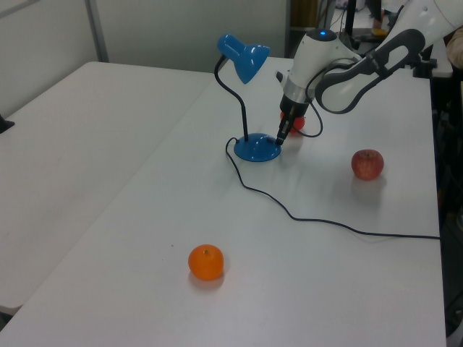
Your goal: Turn off lamp
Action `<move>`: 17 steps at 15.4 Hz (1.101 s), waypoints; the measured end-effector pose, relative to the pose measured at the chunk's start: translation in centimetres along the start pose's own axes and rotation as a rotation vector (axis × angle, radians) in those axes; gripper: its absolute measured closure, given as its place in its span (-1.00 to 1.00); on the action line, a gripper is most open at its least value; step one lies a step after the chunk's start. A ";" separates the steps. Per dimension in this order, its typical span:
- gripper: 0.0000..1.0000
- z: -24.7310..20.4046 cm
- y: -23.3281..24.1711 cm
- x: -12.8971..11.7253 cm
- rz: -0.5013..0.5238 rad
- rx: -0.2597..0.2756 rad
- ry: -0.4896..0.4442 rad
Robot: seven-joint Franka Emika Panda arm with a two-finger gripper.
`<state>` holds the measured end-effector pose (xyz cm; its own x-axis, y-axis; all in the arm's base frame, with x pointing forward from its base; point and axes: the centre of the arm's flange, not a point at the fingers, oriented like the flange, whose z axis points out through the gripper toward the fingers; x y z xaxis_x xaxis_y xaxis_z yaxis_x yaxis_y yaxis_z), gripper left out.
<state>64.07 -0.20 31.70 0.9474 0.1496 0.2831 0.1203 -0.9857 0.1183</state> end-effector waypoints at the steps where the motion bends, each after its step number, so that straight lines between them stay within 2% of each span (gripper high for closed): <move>1: 0.98 0.2 0.0 -0.2 -0.001 0.001 -0.023; 5: 0.98 0.2 0.0 -0.8 -0.002 0.003 -0.104; 9: 0.98 -2.6 0.1 -1.1 0.000 0.003 -0.209; 14: 0.98 -10.1 0.3 -1.0 0.003 -0.004 -0.307; 17: 0.98 -15.6 0.4 -0.5 0.007 -0.010 -0.307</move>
<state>58.99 0.51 46.45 0.9937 0.1108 -0.0172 0.1121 -0.9856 0.1270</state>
